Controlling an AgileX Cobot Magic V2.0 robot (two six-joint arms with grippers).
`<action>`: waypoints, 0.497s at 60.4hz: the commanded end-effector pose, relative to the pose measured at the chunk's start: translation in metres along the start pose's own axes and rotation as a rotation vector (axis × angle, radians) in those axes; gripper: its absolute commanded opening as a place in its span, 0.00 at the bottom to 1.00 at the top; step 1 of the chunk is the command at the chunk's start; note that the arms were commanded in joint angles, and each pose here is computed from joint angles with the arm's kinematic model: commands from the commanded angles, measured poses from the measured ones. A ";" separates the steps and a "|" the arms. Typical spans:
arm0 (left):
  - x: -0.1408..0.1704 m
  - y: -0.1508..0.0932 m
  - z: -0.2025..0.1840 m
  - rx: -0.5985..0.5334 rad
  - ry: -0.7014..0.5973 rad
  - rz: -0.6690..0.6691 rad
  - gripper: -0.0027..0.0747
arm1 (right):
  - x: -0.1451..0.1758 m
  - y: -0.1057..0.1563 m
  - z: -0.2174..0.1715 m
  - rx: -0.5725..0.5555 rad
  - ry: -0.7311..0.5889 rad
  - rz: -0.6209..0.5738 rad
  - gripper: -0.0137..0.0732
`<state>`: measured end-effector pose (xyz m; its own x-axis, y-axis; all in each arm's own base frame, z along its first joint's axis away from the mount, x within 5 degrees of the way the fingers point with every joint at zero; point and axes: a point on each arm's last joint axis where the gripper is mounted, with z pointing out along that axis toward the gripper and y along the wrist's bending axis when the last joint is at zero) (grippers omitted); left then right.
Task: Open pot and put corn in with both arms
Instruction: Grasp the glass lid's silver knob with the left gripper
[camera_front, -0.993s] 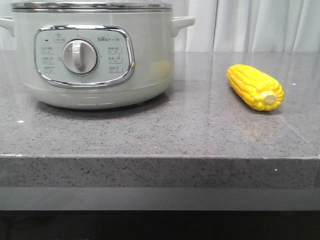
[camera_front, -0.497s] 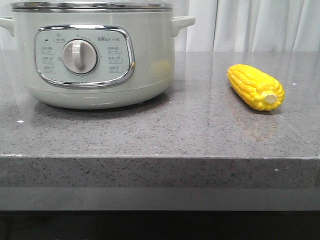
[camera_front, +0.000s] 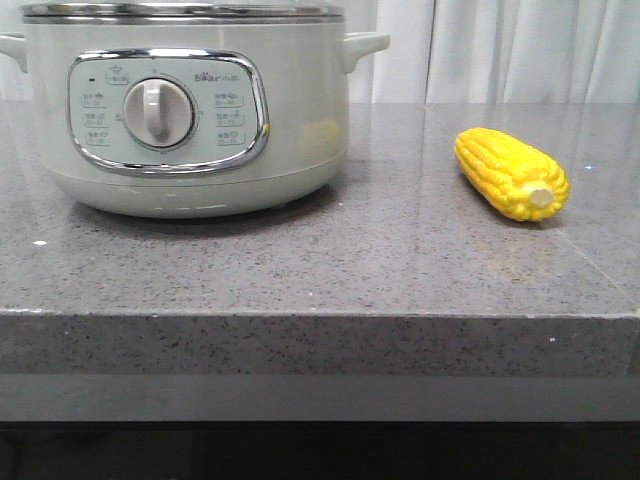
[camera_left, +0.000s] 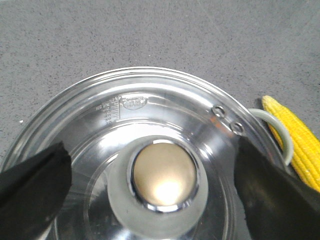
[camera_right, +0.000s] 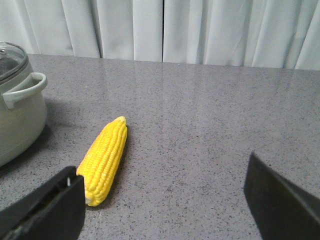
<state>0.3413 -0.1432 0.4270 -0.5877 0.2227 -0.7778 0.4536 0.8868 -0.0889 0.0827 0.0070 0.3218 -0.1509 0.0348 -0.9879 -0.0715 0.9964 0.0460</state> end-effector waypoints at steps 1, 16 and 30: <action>-0.016 -0.006 -0.014 0.019 -0.095 -0.004 0.86 | -0.015 -0.001 0.000 0.019 -0.087 -0.015 0.91; -0.012 -0.004 0.003 0.023 -0.054 -0.012 0.82 | -0.015 -0.001 0.000 0.019 -0.087 -0.015 0.91; -0.012 -0.004 0.003 0.022 -0.054 -0.011 0.54 | -0.015 -0.001 0.000 0.019 -0.088 -0.015 0.91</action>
<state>0.3598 -0.1512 0.4033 -0.6431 0.2414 -0.7267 0.4517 0.8859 -0.1055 0.0827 0.0070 0.3218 -0.1509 0.0346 -0.9879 -0.0714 0.9964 0.0458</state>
